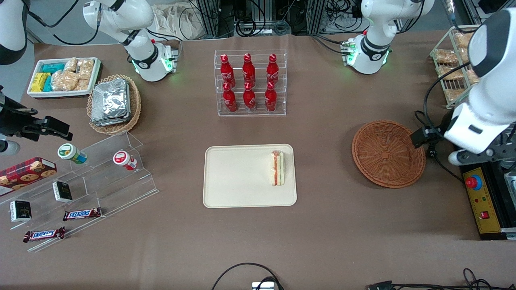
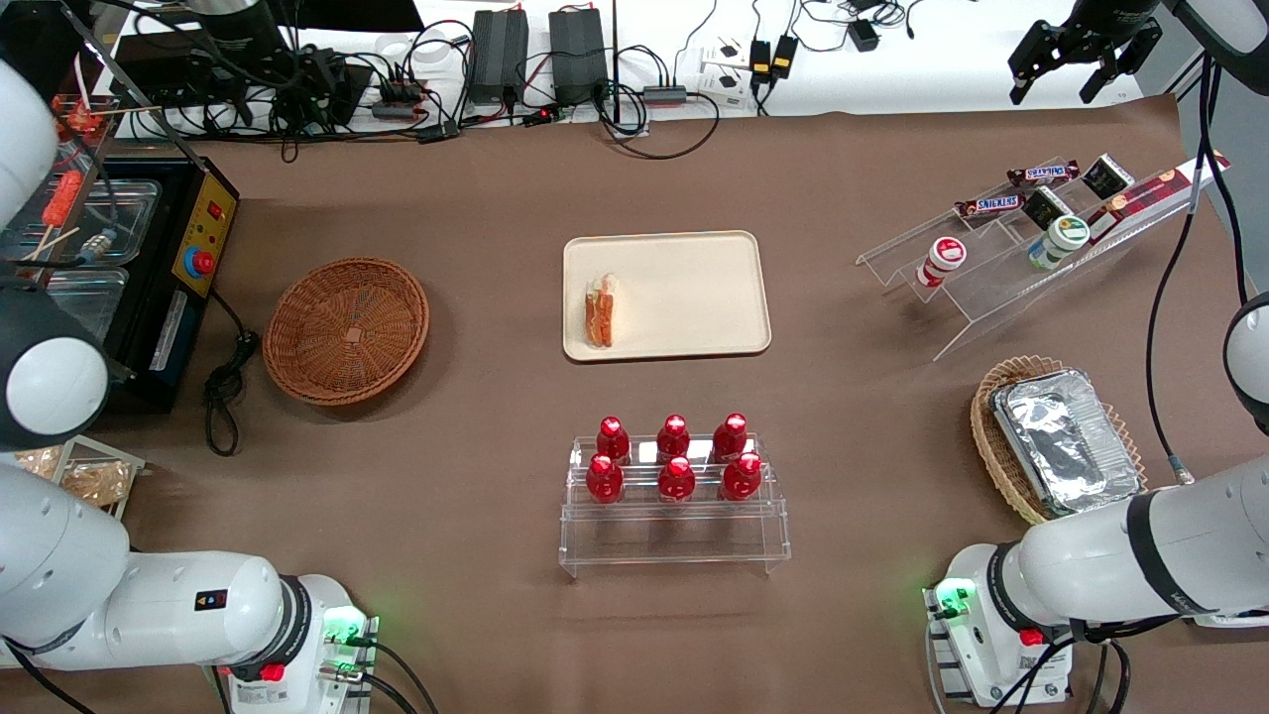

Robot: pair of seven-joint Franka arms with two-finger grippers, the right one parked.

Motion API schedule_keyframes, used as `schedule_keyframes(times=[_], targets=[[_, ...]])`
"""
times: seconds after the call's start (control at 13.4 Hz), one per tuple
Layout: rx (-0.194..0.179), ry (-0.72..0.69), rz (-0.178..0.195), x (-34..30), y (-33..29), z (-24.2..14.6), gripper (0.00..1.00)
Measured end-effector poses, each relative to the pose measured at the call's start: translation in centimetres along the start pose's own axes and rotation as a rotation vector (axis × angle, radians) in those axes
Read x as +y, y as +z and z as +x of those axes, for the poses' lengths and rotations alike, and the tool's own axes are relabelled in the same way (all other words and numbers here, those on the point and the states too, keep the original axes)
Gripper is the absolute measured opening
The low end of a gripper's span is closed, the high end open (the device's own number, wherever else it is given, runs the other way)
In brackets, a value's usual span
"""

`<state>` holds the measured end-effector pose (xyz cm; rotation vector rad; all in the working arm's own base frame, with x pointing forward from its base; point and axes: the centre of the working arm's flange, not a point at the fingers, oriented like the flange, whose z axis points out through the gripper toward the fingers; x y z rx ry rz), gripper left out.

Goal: Place sandwich from basket to tray

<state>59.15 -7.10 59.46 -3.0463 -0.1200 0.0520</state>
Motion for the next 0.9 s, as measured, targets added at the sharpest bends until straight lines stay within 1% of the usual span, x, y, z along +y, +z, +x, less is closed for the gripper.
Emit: schedule_keyframes(times=[0.15,0.37,0.52,0.67,0.82,0.9], targets=[[0.011,0.054,-0.012,-1.6,-1.3,-1.6,1.00],[0.038,0.112,-0.051,-3.6,-3.4,-3.8,1.00],[0.049,0.120,-0.055,-3.8,-4.3,-4.7,1.00],[0.048,0.122,-0.055,-3.8,-4.3,-4.9,1.00],[0.029,0.124,-0.056,-3.7,-4.0,-5.0,1.00],[0.021,0.124,-0.062,-3.6,-3.8,-5.0,1.00]])
